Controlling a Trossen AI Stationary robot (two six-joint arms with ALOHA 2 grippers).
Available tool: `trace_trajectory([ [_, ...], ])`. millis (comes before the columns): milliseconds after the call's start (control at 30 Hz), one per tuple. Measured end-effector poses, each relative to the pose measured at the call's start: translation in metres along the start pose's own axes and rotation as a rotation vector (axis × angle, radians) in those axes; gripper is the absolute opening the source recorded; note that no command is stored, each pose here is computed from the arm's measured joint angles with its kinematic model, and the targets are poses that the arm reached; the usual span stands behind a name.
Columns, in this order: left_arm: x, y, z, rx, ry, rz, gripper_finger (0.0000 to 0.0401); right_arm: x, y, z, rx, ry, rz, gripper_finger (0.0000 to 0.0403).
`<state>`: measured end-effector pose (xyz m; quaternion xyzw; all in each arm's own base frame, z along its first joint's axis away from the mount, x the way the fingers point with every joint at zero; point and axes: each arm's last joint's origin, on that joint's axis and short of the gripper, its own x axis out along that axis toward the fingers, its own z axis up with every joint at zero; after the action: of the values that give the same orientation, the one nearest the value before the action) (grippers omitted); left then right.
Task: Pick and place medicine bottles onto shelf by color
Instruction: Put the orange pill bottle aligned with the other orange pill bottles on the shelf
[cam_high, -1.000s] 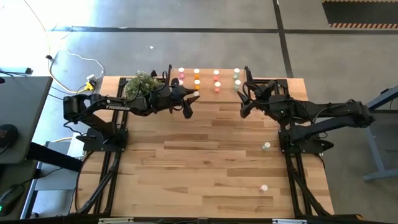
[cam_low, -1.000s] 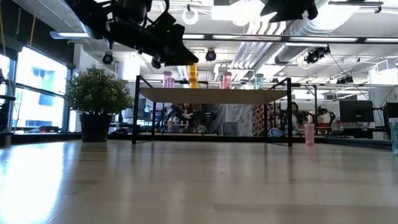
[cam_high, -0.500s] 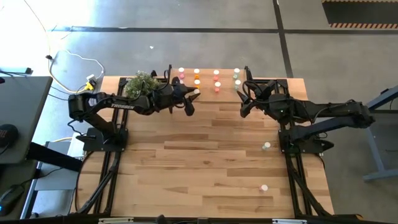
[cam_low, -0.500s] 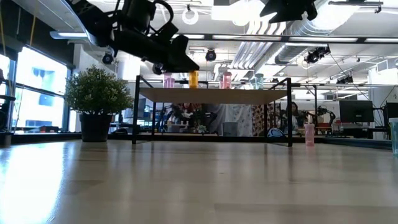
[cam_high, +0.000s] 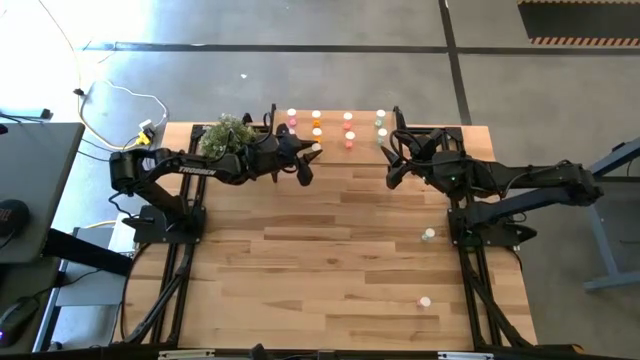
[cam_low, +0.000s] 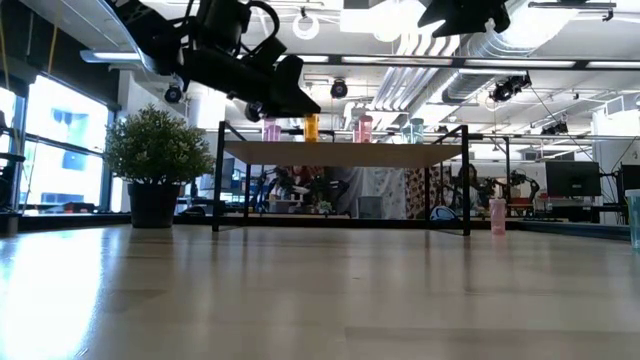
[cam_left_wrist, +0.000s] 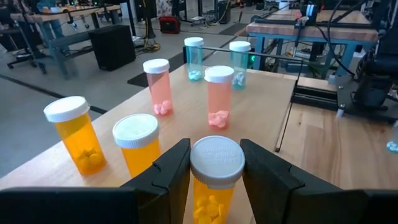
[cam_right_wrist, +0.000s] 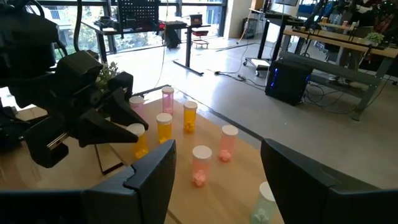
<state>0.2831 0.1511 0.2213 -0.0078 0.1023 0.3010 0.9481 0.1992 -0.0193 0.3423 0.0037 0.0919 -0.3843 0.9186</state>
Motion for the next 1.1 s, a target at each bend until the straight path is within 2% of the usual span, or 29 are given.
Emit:
trace_trajectory([
  [700,-0.0001,0.0003,-0.0006,-0.007,0.009,0.004,0.0127,0.0,0.0,0.0,0.0,0.0,0.001,0.0226],
  [1100,0.0,0.0016,-0.0016,-0.005,0.017,0.053,0.0188,0.0,0.0004,-0.0001,-0.001,0.002,0.012,0.0226],
])
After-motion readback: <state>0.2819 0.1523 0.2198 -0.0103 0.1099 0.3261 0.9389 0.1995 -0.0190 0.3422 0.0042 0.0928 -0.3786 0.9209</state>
